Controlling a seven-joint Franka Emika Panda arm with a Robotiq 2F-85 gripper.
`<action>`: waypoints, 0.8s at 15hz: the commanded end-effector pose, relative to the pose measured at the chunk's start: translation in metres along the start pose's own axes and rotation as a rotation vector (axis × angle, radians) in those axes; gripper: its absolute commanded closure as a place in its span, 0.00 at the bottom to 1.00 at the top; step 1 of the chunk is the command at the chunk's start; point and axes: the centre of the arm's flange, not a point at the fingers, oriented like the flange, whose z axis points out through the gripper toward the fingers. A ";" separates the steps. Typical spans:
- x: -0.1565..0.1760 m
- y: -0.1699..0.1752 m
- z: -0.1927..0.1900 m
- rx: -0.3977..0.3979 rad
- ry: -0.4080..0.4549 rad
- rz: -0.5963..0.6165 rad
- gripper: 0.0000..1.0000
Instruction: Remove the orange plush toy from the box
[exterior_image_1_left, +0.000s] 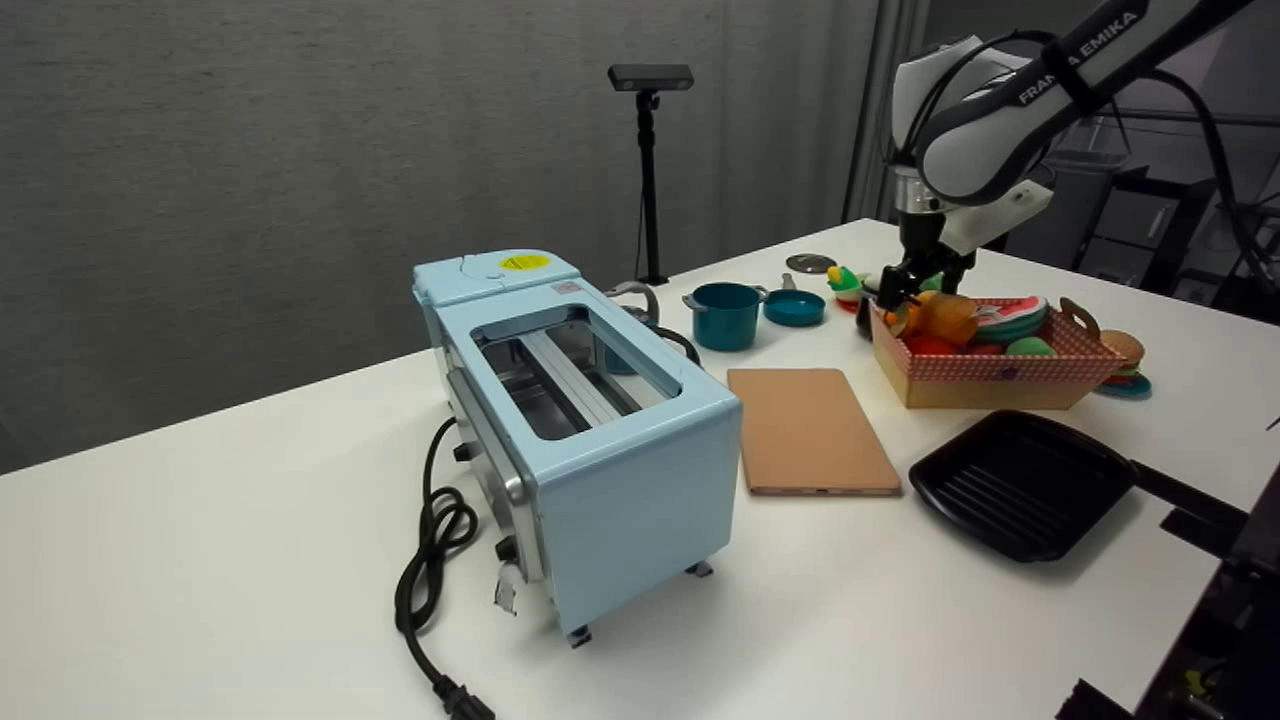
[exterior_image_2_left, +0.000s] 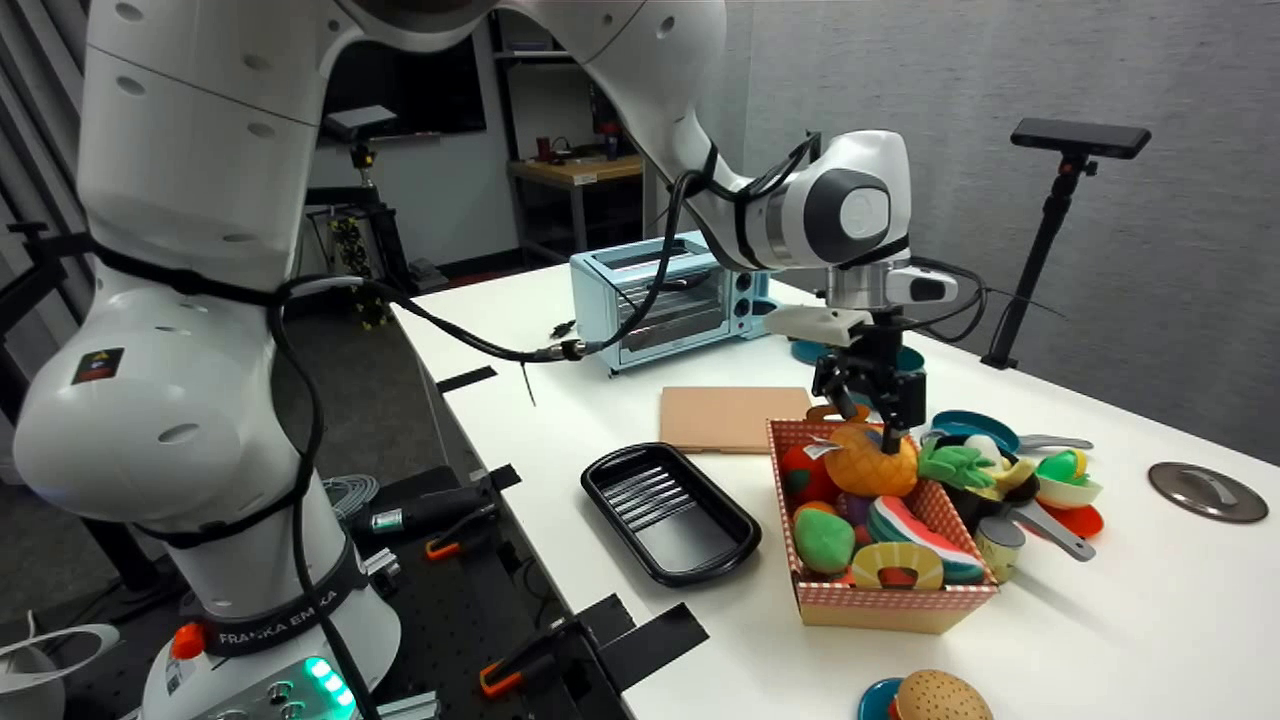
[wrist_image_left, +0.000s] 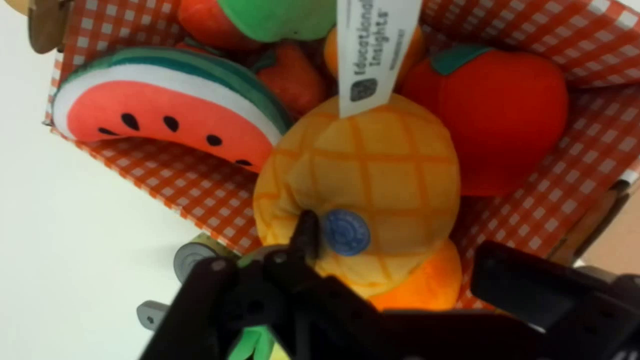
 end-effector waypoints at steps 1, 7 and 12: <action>0.017 -0.013 0.009 0.007 -0.007 0.037 0.54; 0.019 -0.006 0.006 0.011 0.003 0.085 0.98; 0.017 0.013 -0.010 0.046 0.009 0.150 1.00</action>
